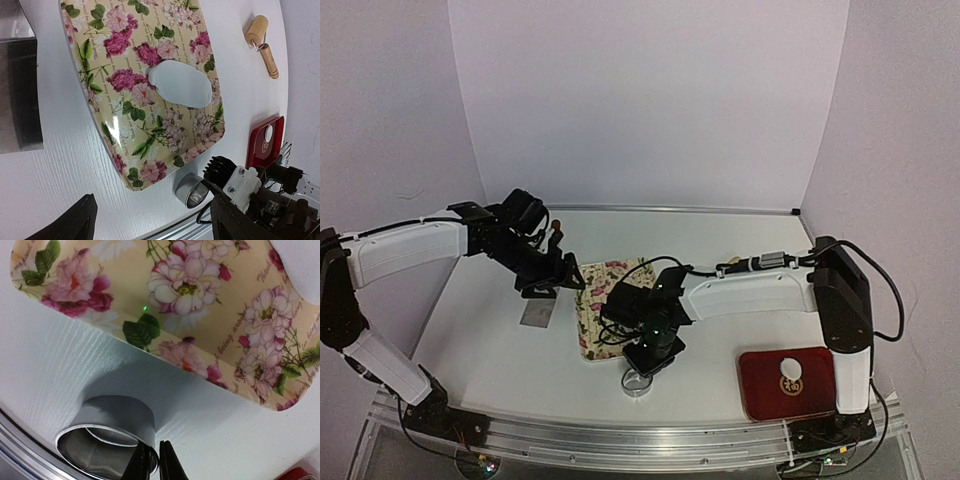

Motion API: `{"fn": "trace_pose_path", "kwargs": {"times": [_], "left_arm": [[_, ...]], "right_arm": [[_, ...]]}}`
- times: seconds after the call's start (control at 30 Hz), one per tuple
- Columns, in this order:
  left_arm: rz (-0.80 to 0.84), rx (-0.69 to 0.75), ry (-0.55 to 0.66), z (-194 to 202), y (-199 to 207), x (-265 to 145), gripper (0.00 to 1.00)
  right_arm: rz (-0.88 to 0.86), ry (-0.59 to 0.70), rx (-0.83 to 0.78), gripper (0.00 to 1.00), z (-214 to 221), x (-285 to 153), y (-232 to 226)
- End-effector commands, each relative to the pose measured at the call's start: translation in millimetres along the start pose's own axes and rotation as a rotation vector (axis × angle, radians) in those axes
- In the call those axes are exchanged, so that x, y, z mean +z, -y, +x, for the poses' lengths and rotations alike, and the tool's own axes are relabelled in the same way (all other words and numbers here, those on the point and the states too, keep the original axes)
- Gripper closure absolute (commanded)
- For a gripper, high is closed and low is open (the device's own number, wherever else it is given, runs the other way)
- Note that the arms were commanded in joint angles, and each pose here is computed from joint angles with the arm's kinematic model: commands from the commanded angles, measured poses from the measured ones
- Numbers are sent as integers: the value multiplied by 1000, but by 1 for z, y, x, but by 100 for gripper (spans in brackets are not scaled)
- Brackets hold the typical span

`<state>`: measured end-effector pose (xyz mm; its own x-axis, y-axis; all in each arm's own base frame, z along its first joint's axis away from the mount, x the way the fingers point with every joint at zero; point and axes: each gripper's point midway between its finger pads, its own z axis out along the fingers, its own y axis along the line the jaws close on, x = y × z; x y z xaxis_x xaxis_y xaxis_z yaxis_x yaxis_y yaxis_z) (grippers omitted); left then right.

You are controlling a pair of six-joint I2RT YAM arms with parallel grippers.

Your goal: Roll out the dumpling wrappers from the dough

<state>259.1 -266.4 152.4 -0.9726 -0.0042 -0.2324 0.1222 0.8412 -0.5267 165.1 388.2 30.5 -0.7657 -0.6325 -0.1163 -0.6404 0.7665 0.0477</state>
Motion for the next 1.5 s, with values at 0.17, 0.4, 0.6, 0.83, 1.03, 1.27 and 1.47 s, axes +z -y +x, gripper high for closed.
{"fn": "trace_pose_path", "kwargs": {"times": [0.17, 0.4, 0.6, 0.83, 1.03, 1.27, 1.47], "left_arm": [[24, 32, 79, -33, 18, -7, 21], [41, 57, 89, -55, 32, 4, 21], [83, 101, 77, -72, 51, 14, 22], [173, 137, 23, -75, 68, 32, 25], [251, 158, -29, -72, 79, 46, 27], [253, 149, -79, -72, 75, 70, 33], [246, 134, -107, -73, 70, 89, 43]], "right_arm": [[13, 75, 94, 100, -15, -51, 2], [25, 145, 419, 100, -46, -97, 51], [50, 149, 641, 100, -78, -99, 113], [-17, 132, 782, 100, -112, -81, 117], [-39, 124, 825, 100, -126, -67, 112], [-49, 114, 839, 100, -133, -52, 109], [-64, 101, 860, 100, -135, -41, 109]]}}
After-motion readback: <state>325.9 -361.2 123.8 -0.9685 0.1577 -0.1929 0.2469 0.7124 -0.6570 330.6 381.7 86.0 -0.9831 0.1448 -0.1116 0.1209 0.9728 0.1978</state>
